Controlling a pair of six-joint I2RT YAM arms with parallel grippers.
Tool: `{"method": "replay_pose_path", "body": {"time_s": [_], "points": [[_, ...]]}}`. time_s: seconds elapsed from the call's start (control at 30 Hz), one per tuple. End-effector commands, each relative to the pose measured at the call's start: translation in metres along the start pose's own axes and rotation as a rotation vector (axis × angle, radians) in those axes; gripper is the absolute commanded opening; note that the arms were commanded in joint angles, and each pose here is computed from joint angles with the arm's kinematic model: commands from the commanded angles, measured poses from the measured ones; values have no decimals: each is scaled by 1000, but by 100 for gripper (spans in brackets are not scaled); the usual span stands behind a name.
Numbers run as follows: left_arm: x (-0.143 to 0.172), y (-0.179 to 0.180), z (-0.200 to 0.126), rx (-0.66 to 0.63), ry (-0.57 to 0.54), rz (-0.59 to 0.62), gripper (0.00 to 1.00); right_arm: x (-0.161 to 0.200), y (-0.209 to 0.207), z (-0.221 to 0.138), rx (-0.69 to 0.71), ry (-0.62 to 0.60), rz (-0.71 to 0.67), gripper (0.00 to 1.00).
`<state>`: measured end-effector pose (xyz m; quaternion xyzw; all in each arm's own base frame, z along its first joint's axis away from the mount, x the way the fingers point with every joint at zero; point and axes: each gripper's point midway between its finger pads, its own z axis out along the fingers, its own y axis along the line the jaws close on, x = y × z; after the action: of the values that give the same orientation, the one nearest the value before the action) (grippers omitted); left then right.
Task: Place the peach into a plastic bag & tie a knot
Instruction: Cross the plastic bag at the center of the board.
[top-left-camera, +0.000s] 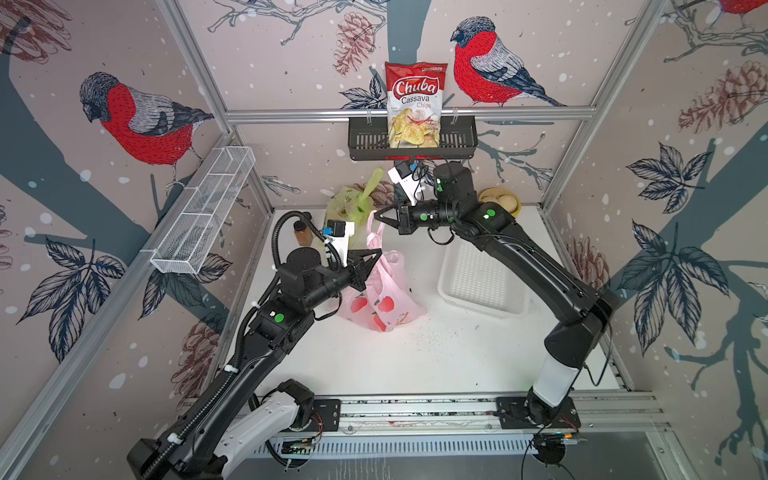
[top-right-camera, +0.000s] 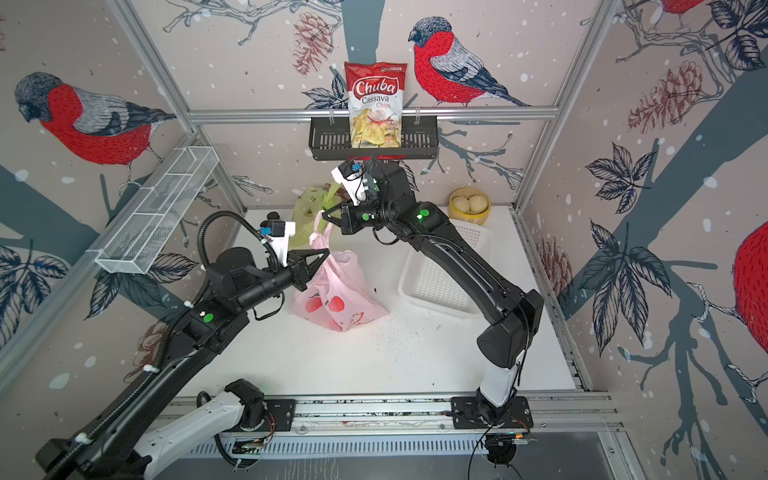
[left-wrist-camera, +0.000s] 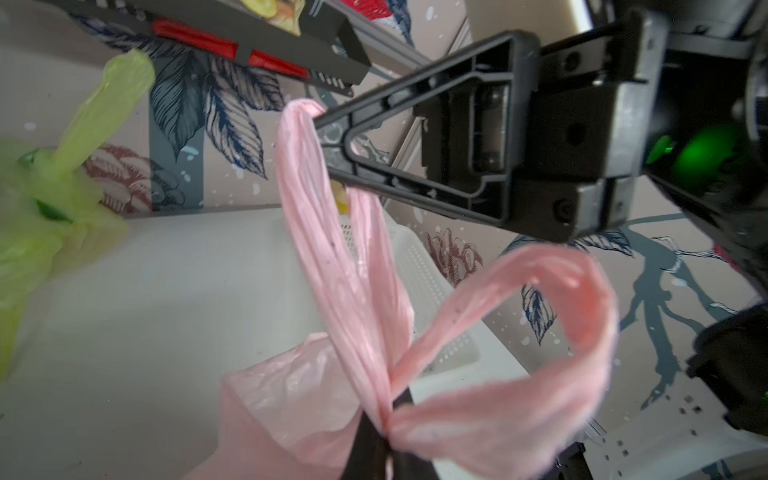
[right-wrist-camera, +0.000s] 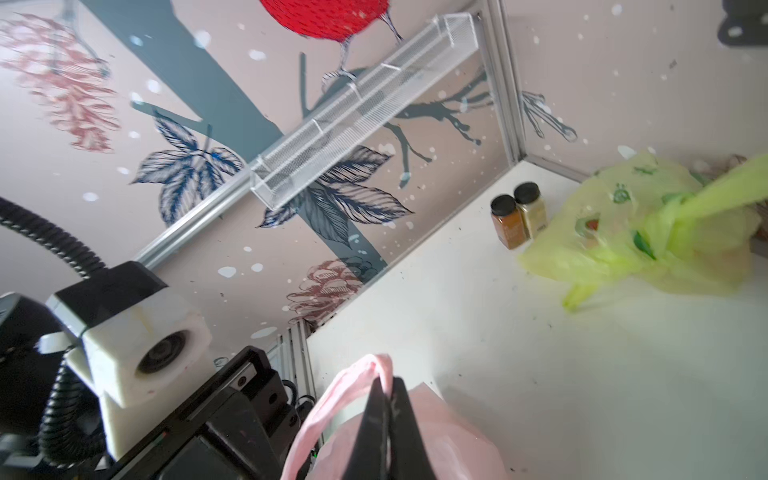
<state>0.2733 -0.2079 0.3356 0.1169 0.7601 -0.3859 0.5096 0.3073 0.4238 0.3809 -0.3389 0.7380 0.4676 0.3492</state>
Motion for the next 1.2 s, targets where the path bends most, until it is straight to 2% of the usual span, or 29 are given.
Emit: {"method": "replay_pose_path", "body": {"time_s": [0.0,0.2,0.4,0.6,0.8,0.97,1.17], "points": [[-9,22,15,-96,-59,-26,0,8,-19,5,72,-25,23,0],[17,52,33,-186,5,-28,0,18,-32,-7,113,-68,55,0],[26,69,29,-228,-1,-52,0,13,-27,-13,104,-89,46,0],[22,65,25,-202,-7,-31,13,6,-18,-16,90,-104,37,0],[16,49,16,-138,-23,22,0,1,-22,-22,119,-119,45,0],[15,47,15,-130,-21,35,0,-2,-11,-25,87,-124,43,0],[8,51,16,-154,-35,40,0,-1,31,-28,65,-139,15,0]]}}
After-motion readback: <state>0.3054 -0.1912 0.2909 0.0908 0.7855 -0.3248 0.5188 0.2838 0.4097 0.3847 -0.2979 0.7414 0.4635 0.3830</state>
